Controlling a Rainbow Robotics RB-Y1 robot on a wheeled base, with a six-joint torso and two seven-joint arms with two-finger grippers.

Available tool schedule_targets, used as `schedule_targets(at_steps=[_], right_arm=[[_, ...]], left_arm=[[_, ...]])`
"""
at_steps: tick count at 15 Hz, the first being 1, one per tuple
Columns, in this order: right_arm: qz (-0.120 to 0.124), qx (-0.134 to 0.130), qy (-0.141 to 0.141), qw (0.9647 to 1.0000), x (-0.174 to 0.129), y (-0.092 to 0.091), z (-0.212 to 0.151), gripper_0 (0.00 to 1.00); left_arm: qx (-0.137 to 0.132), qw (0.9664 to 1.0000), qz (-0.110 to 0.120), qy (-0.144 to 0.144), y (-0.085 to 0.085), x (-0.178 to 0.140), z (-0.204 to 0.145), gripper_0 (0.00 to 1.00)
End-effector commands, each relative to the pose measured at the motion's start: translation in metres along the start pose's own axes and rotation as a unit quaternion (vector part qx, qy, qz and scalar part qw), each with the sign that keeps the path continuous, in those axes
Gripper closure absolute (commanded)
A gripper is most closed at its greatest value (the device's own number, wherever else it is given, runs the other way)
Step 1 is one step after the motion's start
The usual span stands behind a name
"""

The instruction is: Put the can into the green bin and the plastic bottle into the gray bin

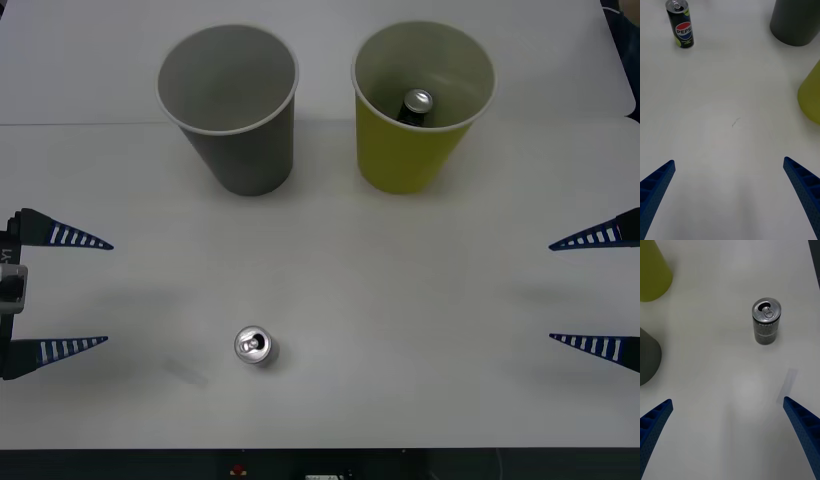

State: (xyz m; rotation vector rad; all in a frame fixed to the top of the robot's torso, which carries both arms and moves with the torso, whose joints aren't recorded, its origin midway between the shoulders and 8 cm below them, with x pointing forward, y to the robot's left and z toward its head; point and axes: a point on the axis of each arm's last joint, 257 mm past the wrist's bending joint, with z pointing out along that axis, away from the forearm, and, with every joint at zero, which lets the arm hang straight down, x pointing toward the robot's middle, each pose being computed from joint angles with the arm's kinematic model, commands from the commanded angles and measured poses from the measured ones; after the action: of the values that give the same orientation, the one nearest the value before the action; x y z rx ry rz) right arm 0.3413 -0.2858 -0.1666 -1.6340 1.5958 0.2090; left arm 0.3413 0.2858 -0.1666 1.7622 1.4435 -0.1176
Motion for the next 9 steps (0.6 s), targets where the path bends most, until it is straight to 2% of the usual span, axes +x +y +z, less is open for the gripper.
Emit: schedule_targets(at_steps=[1,2,4,6,9], right_arm=[[0.0,0.0,0.0,1.0,0.0,0.0,0.0,0.0],[0.0,0.0,0.0,1.0,0.0,0.0,0.0,0.0],[0.0,0.0,0.0,1.0,0.0,0.0,0.0,0.0],[0.0,0.0,0.0,1.0,0.0,0.0,0.0,0.0],[0.0,0.0,0.0,1.0,0.0,0.0,0.0,0.0]], left_arm=[[0.0,1.0,0.0,0.0,0.0,0.0,0.0,0.0],[-0.007,0.9999,-0.013,-0.005,-0.002,0.002,0.001,0.0],[-0.015,0.9996,-0.021,-0.011,0.0,0.002,-0.003,0.0],[-0.015,0.9994,-0.026,-0.013,-0.002,0.002,-0.004,0.0],[-0.011,0.9986,-0.049,-0.019,-0.011,0.017,0.0,0.0]])
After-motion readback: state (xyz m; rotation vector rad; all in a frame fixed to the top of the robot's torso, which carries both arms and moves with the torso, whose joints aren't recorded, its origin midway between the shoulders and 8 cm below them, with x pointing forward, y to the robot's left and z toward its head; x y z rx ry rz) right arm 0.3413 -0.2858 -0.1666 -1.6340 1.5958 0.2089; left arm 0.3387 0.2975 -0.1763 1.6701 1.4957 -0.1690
